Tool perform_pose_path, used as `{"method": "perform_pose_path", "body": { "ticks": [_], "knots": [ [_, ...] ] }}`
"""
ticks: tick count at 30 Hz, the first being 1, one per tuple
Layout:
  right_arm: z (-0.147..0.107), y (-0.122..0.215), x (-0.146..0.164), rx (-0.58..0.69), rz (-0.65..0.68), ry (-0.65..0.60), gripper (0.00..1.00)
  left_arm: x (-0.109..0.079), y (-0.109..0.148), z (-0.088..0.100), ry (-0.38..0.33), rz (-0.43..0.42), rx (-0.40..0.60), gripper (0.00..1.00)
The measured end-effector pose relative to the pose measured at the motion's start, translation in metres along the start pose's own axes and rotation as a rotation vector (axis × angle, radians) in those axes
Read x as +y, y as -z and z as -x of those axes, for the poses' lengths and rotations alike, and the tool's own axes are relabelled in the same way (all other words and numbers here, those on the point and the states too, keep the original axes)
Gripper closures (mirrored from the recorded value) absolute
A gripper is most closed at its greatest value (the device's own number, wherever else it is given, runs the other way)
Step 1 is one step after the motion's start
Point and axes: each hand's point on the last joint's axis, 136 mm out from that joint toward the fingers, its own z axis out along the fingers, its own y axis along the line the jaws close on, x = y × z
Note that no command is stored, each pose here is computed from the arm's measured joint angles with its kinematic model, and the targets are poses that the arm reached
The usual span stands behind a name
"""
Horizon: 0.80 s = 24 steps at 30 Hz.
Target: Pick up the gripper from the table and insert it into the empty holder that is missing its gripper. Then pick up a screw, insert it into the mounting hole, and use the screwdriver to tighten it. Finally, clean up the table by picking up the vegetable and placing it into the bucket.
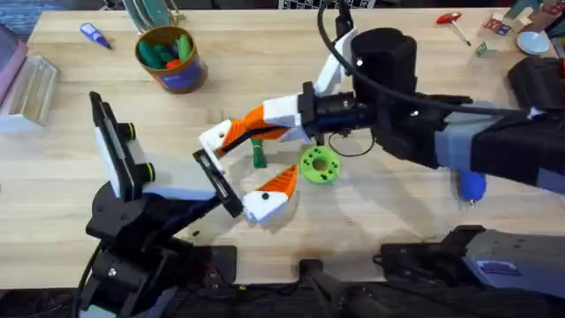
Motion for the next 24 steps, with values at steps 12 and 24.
{"method": "perform_pose_path", "body": {
  "ticks": [12,24],
  "knots": [
    [0.003,-0.007,-0.001,-0.061,-0.033,0.0,0.931,0.007,0.0,0.0,0.023,0.037,-0.003,0.014],
    [-0.007,-0.009,0.001,-0.008,-0.02,0.056,0.433,-0.019,0.0,-0.003,-0.002,-0.102,0.016,0.014]
  ]
}}
